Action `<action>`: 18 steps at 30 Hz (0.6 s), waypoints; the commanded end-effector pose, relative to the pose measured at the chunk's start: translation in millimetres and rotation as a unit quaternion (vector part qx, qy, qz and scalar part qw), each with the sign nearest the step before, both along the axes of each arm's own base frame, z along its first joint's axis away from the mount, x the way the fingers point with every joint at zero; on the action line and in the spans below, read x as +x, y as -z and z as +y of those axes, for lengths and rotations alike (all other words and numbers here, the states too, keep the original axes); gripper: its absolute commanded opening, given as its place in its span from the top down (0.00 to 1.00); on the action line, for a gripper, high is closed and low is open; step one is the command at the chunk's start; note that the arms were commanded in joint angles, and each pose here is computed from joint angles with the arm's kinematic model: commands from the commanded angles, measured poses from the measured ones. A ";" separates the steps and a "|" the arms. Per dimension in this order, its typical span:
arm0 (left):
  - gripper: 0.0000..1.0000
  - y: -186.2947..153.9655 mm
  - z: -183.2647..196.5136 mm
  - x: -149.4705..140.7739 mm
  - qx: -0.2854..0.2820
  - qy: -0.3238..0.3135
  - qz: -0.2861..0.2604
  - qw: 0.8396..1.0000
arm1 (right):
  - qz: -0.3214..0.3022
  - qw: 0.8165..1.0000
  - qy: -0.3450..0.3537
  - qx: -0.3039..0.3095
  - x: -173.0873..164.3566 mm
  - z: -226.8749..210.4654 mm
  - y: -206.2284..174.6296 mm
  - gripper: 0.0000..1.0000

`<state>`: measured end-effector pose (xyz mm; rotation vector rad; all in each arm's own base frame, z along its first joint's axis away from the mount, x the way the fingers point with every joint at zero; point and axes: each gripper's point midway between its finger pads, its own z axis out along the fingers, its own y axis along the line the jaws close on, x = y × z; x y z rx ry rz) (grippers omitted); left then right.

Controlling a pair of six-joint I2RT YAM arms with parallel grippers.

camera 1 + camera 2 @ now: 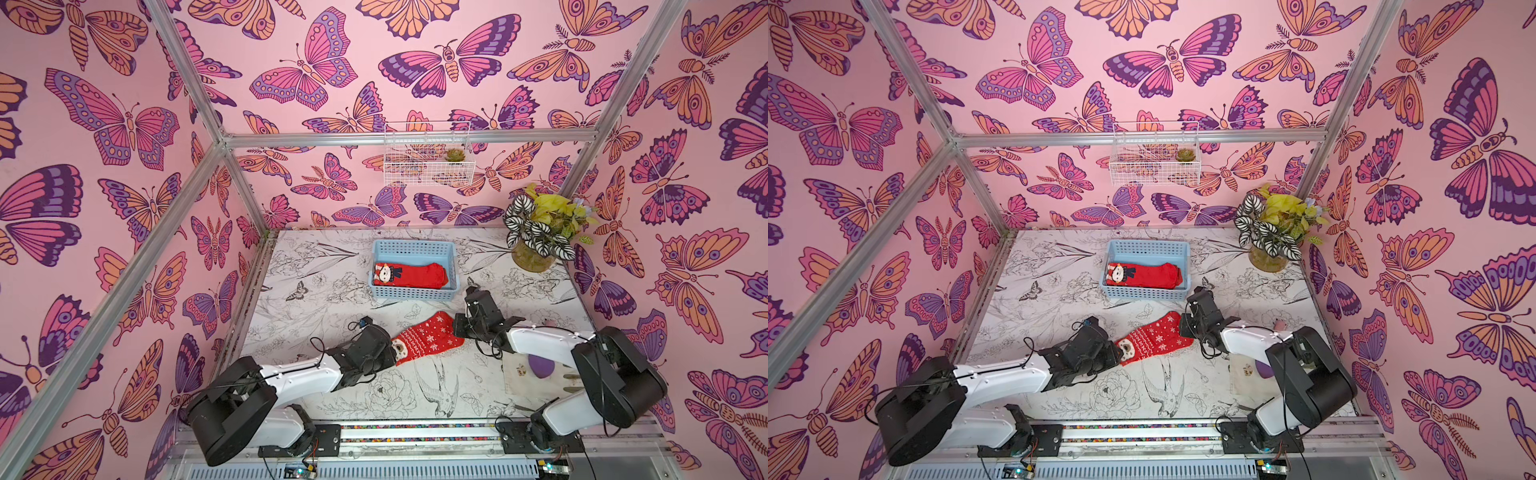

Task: Place the socks together as a pair
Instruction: Adjust the sock to the sock.

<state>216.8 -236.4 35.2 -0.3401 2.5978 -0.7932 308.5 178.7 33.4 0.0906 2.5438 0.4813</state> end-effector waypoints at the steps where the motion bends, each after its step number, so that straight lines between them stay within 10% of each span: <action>1: 0.73 4.6 3.2 1.3 0.005 -0.005 0.001 1.000 | -0.023 1.000 -0.012 -0.009 5.3 6.6 -14.9 0.82; 18: 0.74 9.2 5.6 0.4 0.011 -0.006 0.006 1.000 | -0.013 0.999 -0.010 -0.044 6.6 8.9 -5.5 0.77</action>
